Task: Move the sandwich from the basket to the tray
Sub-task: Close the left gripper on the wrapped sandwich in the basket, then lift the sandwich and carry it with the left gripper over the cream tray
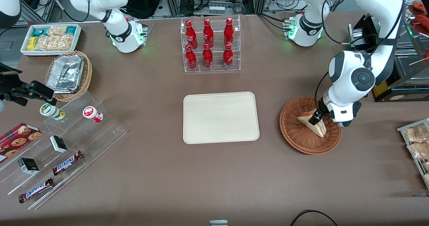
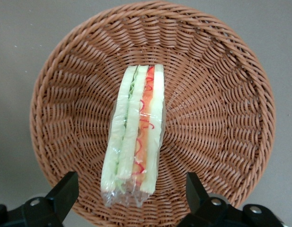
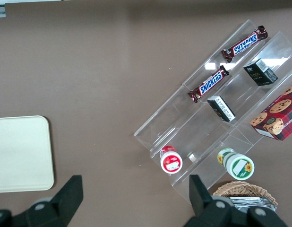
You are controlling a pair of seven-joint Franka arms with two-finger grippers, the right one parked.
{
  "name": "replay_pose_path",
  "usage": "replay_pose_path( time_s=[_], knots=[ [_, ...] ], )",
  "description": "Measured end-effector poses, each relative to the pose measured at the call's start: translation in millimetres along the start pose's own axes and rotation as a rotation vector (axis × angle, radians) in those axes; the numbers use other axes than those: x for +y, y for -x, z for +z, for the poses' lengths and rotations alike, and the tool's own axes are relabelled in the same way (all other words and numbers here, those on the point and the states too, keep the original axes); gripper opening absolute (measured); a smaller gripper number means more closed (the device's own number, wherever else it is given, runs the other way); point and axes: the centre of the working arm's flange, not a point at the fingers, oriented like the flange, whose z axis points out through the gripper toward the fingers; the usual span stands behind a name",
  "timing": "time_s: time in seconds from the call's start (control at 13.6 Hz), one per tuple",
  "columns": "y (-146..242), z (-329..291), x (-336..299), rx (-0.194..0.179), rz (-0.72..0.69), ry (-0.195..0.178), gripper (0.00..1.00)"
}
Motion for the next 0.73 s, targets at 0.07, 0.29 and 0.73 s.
replay_pose_path(
  time_s=[0.07, 0.29, 0.73],
  knots=[
    [-0.5, 4.2, 0.8, -0.001, -0.003, 0.003, 1.0],
    [-1.3, 14.5, 2.3, -0.006, -0.012, 0.007, 1.0],
    [-7.2, 36.1, 1.0, -0.022, -0.031, 0.004, 0.67]
  ],
)
